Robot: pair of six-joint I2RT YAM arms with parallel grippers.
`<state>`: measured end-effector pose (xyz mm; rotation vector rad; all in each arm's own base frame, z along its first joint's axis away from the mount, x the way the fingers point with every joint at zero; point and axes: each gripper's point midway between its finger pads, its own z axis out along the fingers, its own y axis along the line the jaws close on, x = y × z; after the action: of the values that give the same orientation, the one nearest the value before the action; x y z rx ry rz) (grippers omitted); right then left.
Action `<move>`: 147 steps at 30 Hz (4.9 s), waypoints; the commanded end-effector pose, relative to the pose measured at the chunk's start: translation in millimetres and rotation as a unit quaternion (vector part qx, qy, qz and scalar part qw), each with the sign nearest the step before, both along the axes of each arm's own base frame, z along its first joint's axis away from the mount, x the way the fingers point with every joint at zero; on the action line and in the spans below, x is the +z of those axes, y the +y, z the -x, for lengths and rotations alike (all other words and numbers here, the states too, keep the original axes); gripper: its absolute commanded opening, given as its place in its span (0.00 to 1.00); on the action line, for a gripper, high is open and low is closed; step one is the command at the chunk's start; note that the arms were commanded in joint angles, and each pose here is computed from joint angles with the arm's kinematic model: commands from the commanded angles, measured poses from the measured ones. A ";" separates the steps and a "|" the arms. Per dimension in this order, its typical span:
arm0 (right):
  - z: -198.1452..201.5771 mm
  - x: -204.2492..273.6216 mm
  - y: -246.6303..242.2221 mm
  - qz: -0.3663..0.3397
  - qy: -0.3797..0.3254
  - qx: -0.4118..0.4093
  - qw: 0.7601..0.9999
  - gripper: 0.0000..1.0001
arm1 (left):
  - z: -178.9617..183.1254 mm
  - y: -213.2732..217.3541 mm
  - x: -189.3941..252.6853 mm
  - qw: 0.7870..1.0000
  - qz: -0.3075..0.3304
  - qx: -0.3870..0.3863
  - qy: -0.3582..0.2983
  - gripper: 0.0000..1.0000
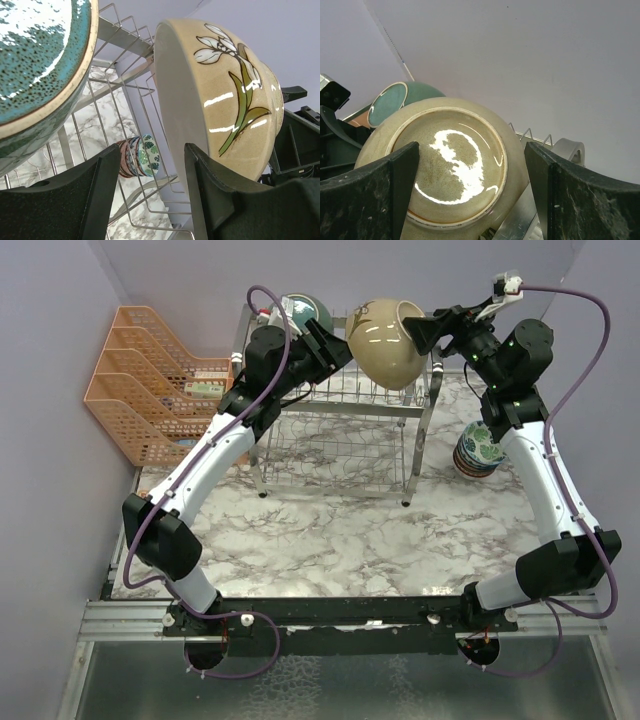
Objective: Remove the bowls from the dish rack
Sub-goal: Pick up the bowl from the dish rack.
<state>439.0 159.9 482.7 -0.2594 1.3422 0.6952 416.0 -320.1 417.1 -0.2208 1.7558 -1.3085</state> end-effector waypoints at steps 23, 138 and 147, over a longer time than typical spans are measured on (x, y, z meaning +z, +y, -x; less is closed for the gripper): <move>23.9 10.7 19.7 0.015 -0.028 0.074 0.997 0.86 | 7.4 -24.4 65.9 0.991 0.085 -0.065 -0.075 0.58; 23.9 -31.4 35.6 0.038 0.020 0.129 0.991 0.86 | 19.4 -15.8 49.4 0.954 0.264 -0.092 -0.110 0.60; 22.6 -33.9 34.8 0.040 0.021 0.126 0.991 0.86 | 16.9 -19.2 54.5 0.954 0.257 -0.095 -0.120 0.44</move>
<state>407.8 195.8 464.5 -0.5061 1.3477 0.8772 385.6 -325.4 497.4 -0.1730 1.1505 -1.8374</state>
